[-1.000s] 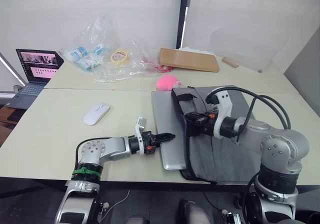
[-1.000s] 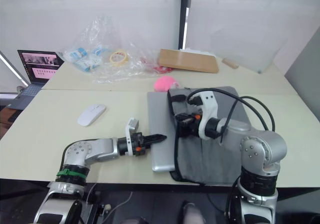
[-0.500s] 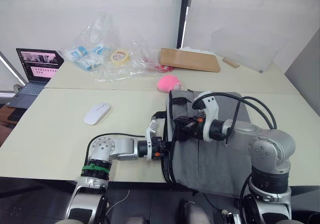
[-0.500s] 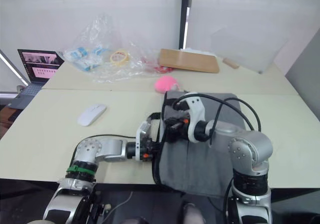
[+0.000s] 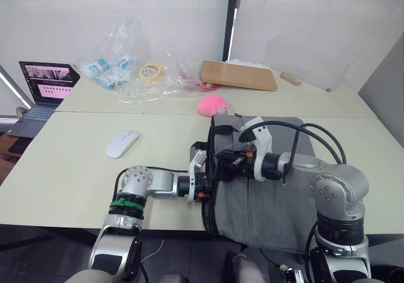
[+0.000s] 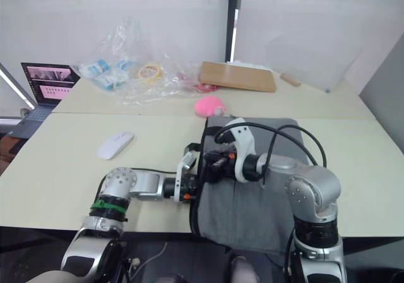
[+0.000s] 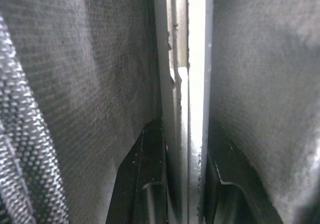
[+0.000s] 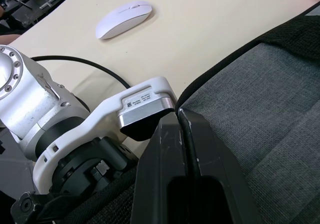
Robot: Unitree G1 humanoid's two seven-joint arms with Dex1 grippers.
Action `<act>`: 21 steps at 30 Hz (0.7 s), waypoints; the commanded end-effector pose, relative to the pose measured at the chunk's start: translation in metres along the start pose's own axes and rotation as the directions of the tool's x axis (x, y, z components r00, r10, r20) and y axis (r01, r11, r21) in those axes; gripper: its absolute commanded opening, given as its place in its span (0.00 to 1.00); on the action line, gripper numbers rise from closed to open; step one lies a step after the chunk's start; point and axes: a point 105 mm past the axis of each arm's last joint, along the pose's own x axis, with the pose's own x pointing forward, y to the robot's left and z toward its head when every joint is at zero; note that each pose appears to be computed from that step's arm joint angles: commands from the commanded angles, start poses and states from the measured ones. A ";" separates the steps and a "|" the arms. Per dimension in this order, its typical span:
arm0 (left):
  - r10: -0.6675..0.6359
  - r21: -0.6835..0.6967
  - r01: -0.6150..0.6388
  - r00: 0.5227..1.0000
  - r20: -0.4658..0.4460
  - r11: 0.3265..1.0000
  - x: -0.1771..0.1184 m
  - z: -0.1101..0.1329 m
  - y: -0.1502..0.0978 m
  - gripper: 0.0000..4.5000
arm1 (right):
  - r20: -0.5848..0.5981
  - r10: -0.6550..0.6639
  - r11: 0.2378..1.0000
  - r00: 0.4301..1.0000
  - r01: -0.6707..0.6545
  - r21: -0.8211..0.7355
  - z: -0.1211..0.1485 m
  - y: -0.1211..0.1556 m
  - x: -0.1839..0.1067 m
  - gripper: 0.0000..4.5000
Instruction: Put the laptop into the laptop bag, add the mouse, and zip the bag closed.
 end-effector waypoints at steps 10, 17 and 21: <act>-0.004 0.125 -0.007 0.996 0.088 0.992 -0.032 0.008 -0.010 0.99 | 0.053 0.038 0.998 0.998 -0.036 -0.045 0.009 0.002 0.002 0.00; 0.052 0.168 -0.077 0.987 0.151 0.983 -0.074 0.004 -0.013 0.99 | 0.061 0.030 0.999 0.998 -0.027 -0.048 0.009 -0.004 0.006 0.00; 0.084 0.197 -0.116 0.983 0.165 0.974 -0.094 -0.004 -0.016 0.99 | 0.061 0.032 0.998 0.998 -0.029 -0.048 0.008 -0.005 0.007 0.00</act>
